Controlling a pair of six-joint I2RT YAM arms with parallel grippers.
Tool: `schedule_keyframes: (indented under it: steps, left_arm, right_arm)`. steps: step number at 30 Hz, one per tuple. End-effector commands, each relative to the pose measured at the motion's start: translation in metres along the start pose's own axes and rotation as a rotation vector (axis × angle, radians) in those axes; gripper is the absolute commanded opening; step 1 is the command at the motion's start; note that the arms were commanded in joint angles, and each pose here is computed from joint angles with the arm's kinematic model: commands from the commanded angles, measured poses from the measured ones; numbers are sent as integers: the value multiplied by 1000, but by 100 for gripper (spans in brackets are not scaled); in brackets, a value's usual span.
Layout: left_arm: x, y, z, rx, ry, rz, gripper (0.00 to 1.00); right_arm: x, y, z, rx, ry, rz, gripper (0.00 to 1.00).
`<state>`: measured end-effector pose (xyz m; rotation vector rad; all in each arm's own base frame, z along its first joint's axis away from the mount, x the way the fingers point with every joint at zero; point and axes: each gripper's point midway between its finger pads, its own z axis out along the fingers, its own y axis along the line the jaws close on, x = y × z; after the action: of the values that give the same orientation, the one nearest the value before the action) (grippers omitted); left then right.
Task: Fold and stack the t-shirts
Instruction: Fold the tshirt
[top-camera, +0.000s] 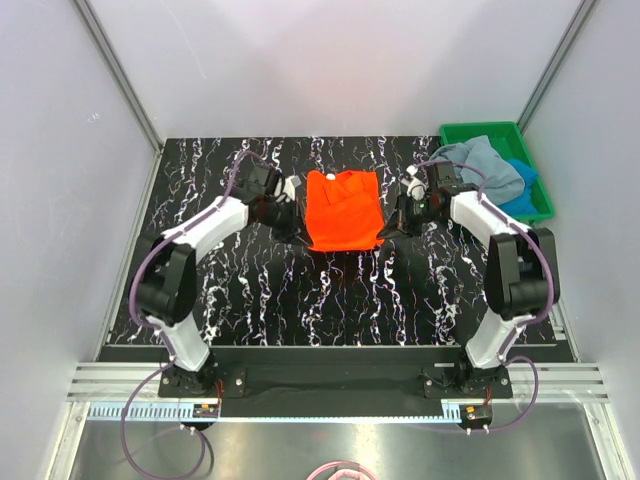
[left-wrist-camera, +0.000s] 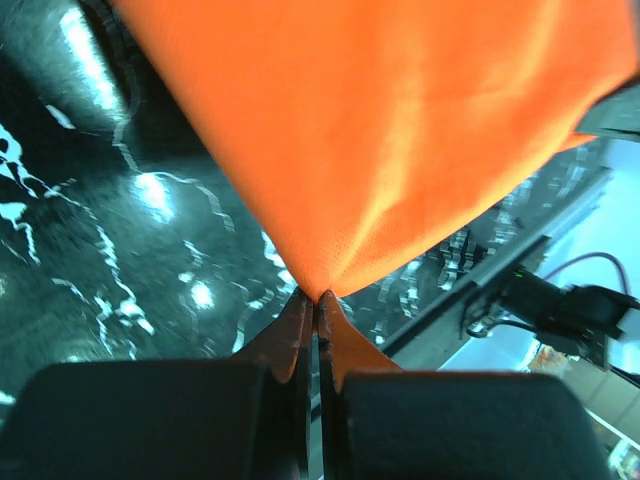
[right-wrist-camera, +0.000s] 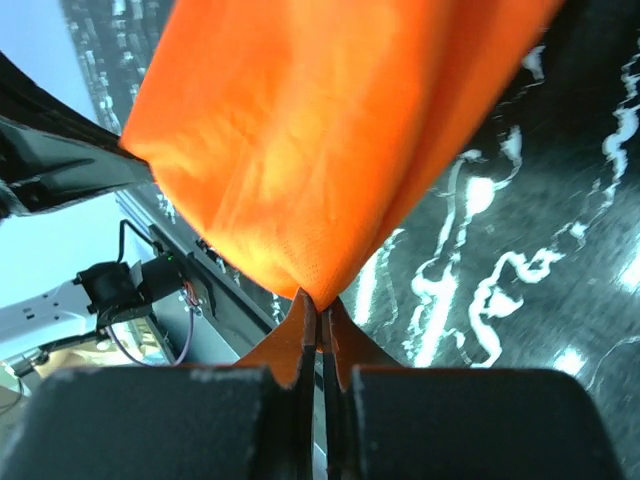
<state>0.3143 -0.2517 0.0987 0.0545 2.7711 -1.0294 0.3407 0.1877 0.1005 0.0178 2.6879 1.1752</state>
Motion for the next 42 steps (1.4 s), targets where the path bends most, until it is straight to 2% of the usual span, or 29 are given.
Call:
schedule_keyframes:
  steps: [1,9,14,21,32,36,38,42]
  left_arm:
    - [-14,-45,-45,96,-95,94,0]
    - [-4,-64,-79,124,-156,140,0]
    - [-14,-64,-89,131,-196,132,0]
    - [-64,-45,-64,121,-208,89,0]
    - [-144,-23,-15,112,-249,94,0]
    - [-186,-15,-2,87,-316,123,0]
    - [-208,-20,-9,83,-370,158,0]
    - [-237,-3,-3,24,-435,177,0]
  right_arm:
    - [12,31,-25,-51,-21,-61,0]
    - [31,49,-49,-65,-50,-58,0]
    - [12,67,-68,-90,-123,-65,0]
    - [-43,67,-60,-84,-197,-113,0]
    - [-111,37,-14,-64,-188,-137,0]
    - [-130,19,8,-52,-179,-117,0]
    - [-147,23,8,-58,-208,-136,0]
    - [-177,8,20,-14,-248,-142,0]
